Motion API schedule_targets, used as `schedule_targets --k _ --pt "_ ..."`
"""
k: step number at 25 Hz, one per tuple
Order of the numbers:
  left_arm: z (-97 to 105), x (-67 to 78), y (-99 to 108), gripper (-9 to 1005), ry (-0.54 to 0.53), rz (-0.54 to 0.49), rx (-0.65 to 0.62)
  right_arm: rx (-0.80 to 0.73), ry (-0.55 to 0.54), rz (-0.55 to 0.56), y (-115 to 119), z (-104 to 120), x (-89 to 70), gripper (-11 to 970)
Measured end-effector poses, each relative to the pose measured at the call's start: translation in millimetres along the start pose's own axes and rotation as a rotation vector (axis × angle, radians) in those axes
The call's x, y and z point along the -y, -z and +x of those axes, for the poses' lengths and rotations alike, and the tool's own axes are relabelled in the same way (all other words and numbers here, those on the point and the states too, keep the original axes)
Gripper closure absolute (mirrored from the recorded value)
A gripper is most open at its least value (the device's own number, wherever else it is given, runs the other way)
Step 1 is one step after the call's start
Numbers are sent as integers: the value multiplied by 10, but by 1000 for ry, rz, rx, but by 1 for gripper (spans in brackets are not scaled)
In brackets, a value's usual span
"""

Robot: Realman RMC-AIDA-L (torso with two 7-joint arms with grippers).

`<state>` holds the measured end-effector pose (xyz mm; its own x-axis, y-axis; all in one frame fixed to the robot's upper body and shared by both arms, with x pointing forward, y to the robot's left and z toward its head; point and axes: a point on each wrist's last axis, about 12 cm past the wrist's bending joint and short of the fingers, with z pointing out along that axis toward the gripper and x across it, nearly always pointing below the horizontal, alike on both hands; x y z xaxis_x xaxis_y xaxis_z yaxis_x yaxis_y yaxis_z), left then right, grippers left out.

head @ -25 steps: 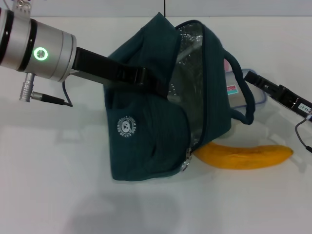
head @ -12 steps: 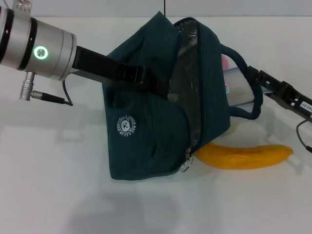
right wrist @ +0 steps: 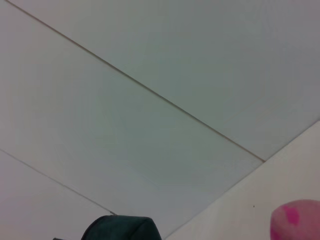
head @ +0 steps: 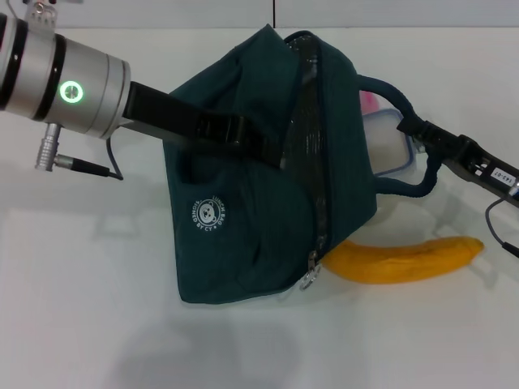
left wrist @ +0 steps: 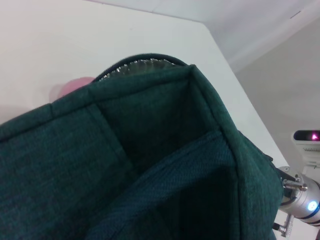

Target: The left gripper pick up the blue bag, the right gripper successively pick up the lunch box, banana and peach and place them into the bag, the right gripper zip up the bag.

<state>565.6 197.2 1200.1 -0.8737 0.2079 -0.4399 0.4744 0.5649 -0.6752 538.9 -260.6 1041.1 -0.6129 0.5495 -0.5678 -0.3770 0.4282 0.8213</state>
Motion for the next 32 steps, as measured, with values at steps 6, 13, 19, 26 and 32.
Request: schedule_targets --k 6,13,19,26,32 --pt "27 -60 19 956 16 -9 4 14 -11 11 35 11 19 449" --pt "51 -146 55 956 38 -2 26 11 -10 5 54 20 16 547" --pt "54 -140 46 956 34 2 23 -2 9 -26 38 15 -24 545" --pt "56 -140 44 956 34 3 22 1 0 -4 59 28 7 441" --pt "72 -190 57 956 46 -2 23 2 0 -7 57 26 3 295"
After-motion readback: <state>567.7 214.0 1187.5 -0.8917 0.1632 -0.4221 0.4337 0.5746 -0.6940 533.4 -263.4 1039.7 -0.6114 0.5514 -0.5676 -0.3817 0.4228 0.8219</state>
